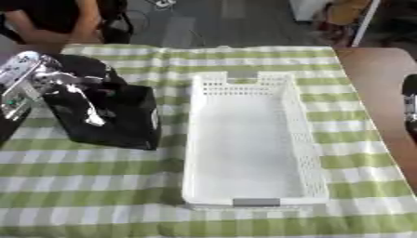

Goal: Pick up objects on the table and place them in the box.

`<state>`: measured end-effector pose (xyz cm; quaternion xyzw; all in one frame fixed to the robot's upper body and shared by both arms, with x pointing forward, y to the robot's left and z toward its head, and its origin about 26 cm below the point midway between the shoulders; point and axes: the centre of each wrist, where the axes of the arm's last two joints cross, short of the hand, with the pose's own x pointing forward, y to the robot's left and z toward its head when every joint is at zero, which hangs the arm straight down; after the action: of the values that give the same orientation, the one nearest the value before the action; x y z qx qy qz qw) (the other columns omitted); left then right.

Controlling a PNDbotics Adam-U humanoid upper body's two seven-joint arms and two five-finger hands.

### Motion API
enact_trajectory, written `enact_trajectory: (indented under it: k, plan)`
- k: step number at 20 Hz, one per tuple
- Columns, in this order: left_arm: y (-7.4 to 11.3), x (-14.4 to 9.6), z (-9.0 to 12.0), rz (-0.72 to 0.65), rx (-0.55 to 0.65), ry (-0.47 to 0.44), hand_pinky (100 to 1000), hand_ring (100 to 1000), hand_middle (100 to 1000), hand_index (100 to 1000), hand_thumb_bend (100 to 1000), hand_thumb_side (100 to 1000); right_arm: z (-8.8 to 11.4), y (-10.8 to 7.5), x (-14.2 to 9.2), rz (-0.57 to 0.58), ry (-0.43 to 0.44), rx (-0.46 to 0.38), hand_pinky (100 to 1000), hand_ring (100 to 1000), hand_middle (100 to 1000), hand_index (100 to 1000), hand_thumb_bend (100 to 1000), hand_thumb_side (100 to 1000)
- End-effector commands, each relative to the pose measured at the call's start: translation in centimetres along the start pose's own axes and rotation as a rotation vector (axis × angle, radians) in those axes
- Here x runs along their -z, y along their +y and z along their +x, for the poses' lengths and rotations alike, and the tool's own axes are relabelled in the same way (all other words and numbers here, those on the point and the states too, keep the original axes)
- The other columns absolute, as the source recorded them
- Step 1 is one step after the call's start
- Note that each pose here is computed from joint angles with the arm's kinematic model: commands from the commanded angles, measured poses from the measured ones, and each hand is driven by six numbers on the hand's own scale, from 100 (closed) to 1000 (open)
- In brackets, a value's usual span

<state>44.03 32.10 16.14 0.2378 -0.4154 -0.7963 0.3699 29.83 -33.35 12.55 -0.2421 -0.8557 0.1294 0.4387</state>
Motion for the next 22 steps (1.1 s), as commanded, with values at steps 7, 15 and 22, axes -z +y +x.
enact_trajectory:
  k: [7, 15, 22]
  plan:
    - [-0.7, -0.4, -1.3, -0.15, -0.059, -0.011, 100, 202, 231, 334, 607, 448, 0.4, -0.4, 0.5, 0.002, -0.02, -0.006, 843, 863, 791, 927, 301, 646]
    - [-0.4, -0.7, -1.4, -0.151, -0.058, -0.006, 100, 203, 227, 330, 607, 444, 0.4, -0.4, 0.4, -0.001, -0.02, -0.006, 843, 863, 791, 927, 300, 646]
    - [2.0, -3.3, -1.6, -0.058, 0.019, 0.051, 100, 220, 228, 329, 621, 417, 0.3, -0.5, 0.4, -0.005, -0.017, -0.011, 843, 863, 791, 927, 299, 646]
